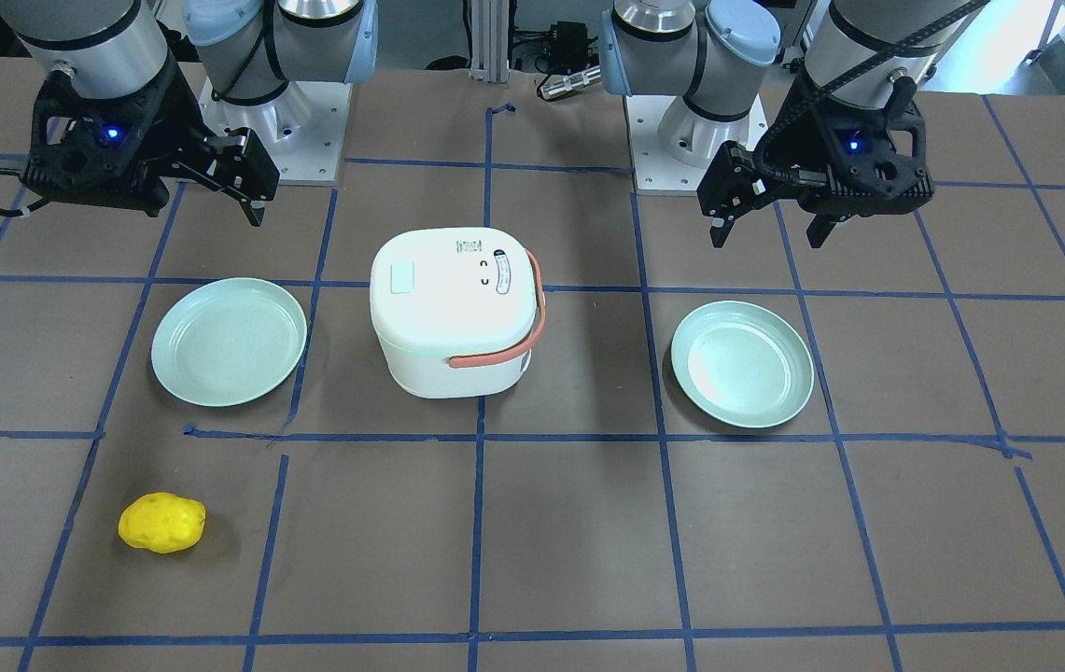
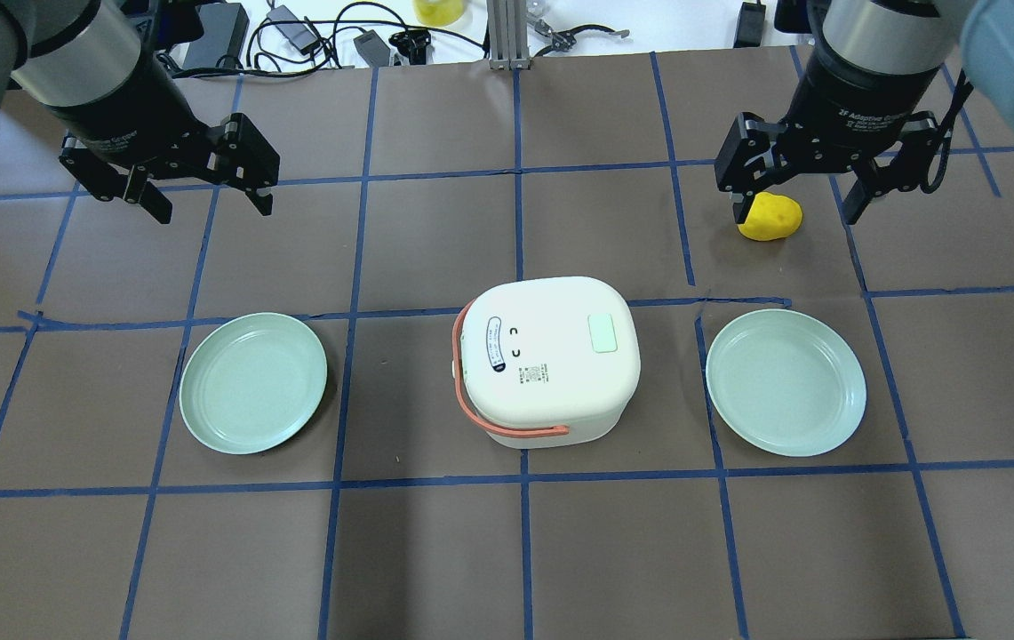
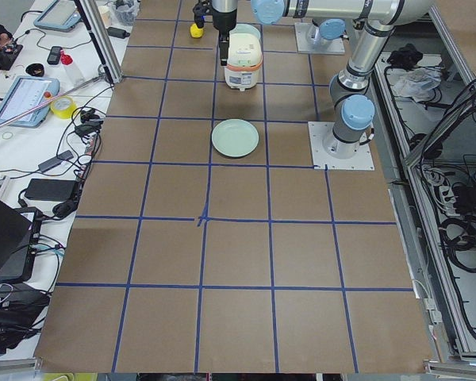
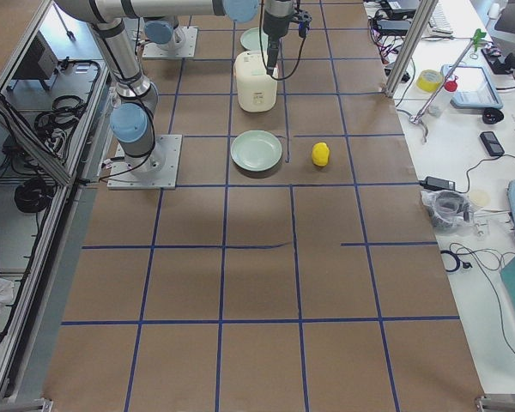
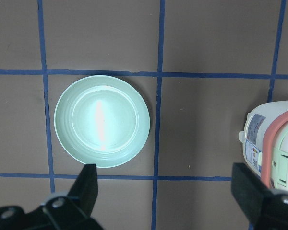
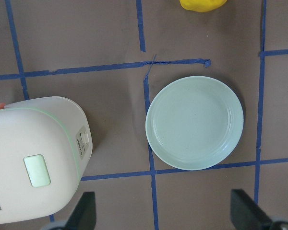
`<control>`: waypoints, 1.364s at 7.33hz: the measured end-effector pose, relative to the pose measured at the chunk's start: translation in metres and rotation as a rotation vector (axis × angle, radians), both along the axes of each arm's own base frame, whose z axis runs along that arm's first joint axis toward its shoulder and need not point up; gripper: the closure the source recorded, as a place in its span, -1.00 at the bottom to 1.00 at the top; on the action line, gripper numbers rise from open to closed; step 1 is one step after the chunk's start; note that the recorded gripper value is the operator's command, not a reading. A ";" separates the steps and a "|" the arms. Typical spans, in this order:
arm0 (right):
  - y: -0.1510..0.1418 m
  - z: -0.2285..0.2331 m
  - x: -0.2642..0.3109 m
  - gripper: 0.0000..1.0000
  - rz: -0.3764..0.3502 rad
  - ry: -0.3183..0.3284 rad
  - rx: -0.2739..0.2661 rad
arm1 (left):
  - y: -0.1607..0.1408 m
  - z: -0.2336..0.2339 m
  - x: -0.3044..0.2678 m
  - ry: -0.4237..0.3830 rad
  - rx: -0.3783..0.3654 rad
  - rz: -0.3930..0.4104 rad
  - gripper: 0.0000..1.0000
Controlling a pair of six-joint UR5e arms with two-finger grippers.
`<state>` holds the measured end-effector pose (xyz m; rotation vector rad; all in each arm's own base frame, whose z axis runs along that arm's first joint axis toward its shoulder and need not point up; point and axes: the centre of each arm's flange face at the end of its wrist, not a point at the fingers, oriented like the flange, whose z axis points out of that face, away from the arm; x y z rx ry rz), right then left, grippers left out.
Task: Press rice cooker button
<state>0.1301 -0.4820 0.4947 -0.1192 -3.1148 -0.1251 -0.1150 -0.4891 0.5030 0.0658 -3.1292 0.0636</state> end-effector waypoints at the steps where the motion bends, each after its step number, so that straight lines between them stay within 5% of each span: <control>1: 0.000 0.000 0.000 -1.00 -0.001 0.000 0.002 | 0.000 0.000 0.000 0.000 0.000 0.000 -1.00; 10: -0.001 0.015 0.004 -1.00 0.009 -0.016 -0.026 | 0.000 0.000 0.000 0.000 0.000 0.000 -1.00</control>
